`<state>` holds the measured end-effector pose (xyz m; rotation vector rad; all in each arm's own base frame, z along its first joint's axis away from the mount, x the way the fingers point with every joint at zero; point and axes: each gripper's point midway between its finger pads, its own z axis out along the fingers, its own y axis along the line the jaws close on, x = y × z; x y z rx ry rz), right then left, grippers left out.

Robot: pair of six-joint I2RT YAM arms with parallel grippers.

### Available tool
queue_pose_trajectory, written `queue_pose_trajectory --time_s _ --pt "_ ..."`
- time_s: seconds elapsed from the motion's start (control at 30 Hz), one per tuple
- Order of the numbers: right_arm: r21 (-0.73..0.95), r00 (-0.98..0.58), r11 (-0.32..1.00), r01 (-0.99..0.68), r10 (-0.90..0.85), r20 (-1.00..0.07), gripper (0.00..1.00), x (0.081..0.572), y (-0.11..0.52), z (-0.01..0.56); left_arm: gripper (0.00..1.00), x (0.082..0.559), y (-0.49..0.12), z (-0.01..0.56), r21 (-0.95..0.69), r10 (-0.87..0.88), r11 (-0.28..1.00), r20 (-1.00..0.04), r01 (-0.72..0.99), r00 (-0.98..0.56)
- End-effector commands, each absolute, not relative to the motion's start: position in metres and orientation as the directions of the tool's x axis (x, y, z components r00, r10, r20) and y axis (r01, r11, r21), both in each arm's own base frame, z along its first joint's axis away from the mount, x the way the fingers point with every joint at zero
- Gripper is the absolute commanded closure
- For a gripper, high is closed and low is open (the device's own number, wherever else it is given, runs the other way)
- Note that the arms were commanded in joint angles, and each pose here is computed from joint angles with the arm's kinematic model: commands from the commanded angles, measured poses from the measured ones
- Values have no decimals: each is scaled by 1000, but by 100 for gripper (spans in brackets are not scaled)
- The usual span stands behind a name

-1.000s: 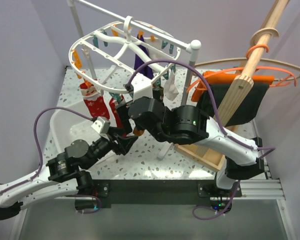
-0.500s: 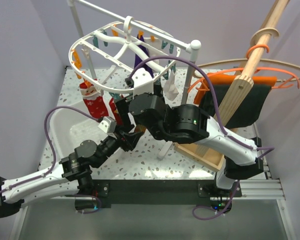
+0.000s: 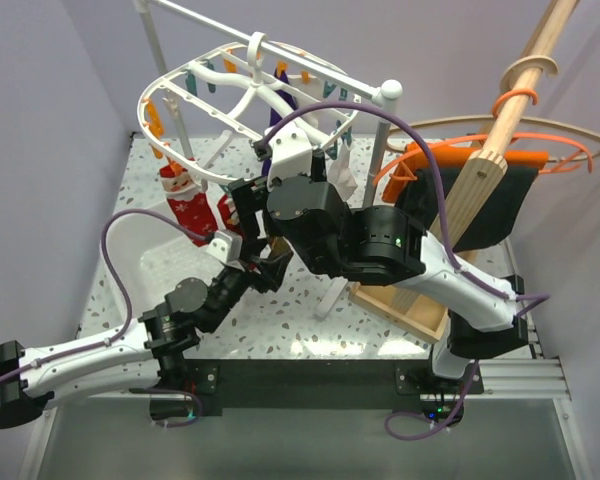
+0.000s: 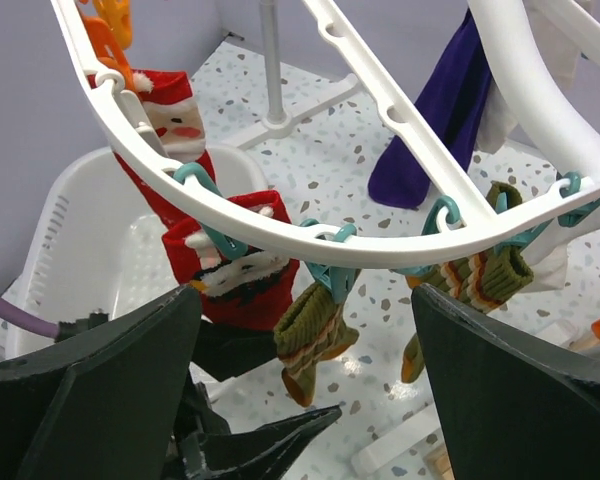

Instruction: Remove the socks clipped to the hanger

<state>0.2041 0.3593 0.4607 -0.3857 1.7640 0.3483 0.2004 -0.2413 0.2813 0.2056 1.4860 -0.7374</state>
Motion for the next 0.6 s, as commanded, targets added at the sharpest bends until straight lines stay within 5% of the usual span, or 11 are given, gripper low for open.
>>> queue_pose_trajectory --time_s 0.0,0.17,0.33,0.57 --pt "54 -176 919 -391 -16 -984 12 210 352 477 35 210 -241 298 -310 -354 788 -935 533 -20" --pt "58 -172 924 -378 -9 -985 18 212 351 477 67 213 -246 303 -303 -357 791 -934 531 0" --pt "48 -181 923 -382 -23 -983 21 211 356 471 89 212 -249 302 -292 -344 788 -939 543 -5" --pt "33 -193 924 -381 -45 -980 24 211 358 460 100 205 -258 311 -284 -346 749 -938 598 -12"
